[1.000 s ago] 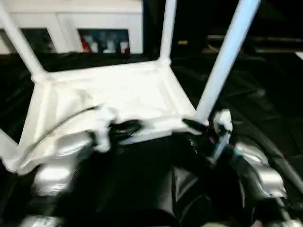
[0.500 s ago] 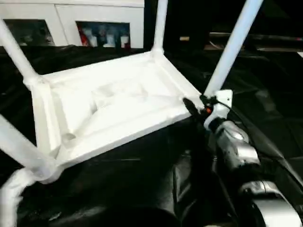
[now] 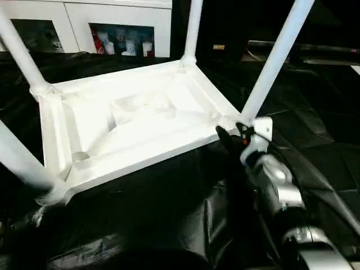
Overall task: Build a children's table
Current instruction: Rotate table base
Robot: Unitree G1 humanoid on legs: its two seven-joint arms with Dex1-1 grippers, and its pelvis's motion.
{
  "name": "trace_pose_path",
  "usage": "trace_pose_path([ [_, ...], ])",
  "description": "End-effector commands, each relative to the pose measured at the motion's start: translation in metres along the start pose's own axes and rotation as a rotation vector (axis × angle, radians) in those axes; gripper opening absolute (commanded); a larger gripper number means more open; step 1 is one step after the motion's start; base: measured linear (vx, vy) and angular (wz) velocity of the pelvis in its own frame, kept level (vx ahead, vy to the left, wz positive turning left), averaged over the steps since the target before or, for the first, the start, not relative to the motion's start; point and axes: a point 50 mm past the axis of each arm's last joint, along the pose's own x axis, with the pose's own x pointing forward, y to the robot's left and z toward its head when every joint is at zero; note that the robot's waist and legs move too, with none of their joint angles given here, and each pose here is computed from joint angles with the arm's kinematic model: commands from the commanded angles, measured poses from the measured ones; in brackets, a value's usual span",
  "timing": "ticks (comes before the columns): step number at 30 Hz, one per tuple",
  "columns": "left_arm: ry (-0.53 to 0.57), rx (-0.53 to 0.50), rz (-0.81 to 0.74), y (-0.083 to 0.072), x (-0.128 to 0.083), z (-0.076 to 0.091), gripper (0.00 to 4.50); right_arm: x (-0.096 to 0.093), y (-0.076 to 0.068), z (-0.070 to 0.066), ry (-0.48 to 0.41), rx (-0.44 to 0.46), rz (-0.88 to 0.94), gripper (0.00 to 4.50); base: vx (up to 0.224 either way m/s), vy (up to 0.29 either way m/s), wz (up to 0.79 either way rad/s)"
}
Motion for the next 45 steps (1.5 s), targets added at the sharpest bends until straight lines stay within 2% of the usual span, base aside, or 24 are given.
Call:
trace_pose_path([
  [1,-0.065,0.016,-0.045,-0.006,0.014,0.009,3.91,-0.005,-0.006,0.003,-0.025,-0.007,-0.041,3.68,0.000,0.000,0.00],
  [4,-0.126,0.022,-0.064,-0.003,0.037,0.011,4.13,-0.010,-0.006,-0.003,-0.016,-0.007,-0.069,3.68,0.000,0.000,0.00],
  [5,-0.120,0.021,-0.059,-0.001,0.040,0.010,4.35,-0.010,-0.005,-0.004,-0.014,-0.012,-0.070,3.68,0.000,0.000,0.00],
  [7,-0.081,0.014,-0.042,0.004,0.045,0.004,4.39,-0.010,-0.002,-0.005,-0.008,-0.024,-0.066,3.68,0.000,0.000,0.00],
  [10,0.026,-0.049,-0.081,0.001,0.035,-0.007,4.45,-0.010,0.001,-0.004,-0.007,-0.046,-0.049,3.68,0.000,0.000,0.00],
  [11,0.026,-0.049,-0.081,0.001,0.035,-0.007,4.45,-0.010,0.001,-0.004,-0.007,-0.046,-0.049,3.68,0.000,0.000,0.00],
  [13,0.159,-0.129,-0.106,-0.006,0.019,-0.019,4.45,-0.011,-0.001,-0.003,-0.005,-0.051,-0.045,3.68,0.000,0.000,0.00],
  [14,0.233,-0.149,-0.080,-0.004,0.008,-0.027,4.45,-0.012,-0.003,-0.003,-0.001,-0.054,-0.044,3.68,0.000,0.000,0.00],
  [16,0.308,-0.129,-0.003,0.003,-0.007,-0.033,4.45,-0.013,-0.004,-0.004,0.007,-0.059,-0.038,3.68,0.000,0.000,0.00],
  [17,0.309,-0.127,0.002,0.004,-0.008,-0.033,4.45,-0.013,-0.004,-0.004,0.008,-0.059,-0.037,3.68,0.000,0.000,0.00],
  [18,0.327,-0.074,0.104,0.017,-0.020,-0.030,4.45,-0.013,-0.003,-0.004,0.016,-0.066,-0.016,3.68,0.000,0.000,0.00],
  [21,0.348,-0.047,0.182,0.027,-0.036,-0.023,4.45,-0.012,0.000,-0.006,0.032,-0.082,0.011,3.68,0.000,0.000,0.00],
  [23,0.358,-0.039,0.191,0.029,-0.041,-0.020,4.45,-0.012,0.001,-0.007,0.036,-0.088,0.020,3.68,0.000,0.000,0.00],
  [27,0.393,-0.025,0.271,0.037,-0.066,-0.004,4.45,-0.015,0.019,-0.015,0.078,-0.056,0.161,3.68,0.000,0.000,0.00],
  [31,0.373,0.009,0.268,0.040,-0.071,0.005,4.45,-0.018,0.026,-0.021,0.128,-0.037,0.256,3.68,0.000,0.000,0.00],
  [33,0.336,0.034,0.262,0.041,-0.069,0.009,4.45,-0.018,0.027,-0.023,0.141,-0.036,0.276,3.68,0.000,0.000,0.00],
  [35,0.219,0.083,0.239,0.044,-0.055,0.020,4.45,-0.017,0.027,-0.024,0.158,-0.042,0.287,3.68,0.000,0.000,0.00],
  [36,0.219,0.083,0.239,0.044,-0.055,0.020,4.45,-0.017,0.027,-0.024,0.158,-0.042,0.287,3.68,0.000,0.000,0.00],
  [38,0.092,0.131,0.184,0.046,-0.025,0.026,4.45,-0.015,0.028,-0.023,0.166,-0.045,0.292,3.68,0.000,0.000,0.00],
  [43,0.042,0.141,0.134,0.045,-0.002,0.023,4.45,-0.013,0.031,-0.025,0.183,-0.057,0.317,3.68,0.000,0.000,0.00],
  [44,0.012,0.118,0.070,0.040,0.014,0.019,4.45,-0.012,0.034,-0.027,0.190,-0.059,0.325,3.68,0.000,0.000,0.00],
  [45,0.011,0.118,0.069,0.040,0.014,0.019,4.45,-0.012,0.034,-0.027,0.190,-0.059,0.325,3.68,0.000,0.000,0.00],
])
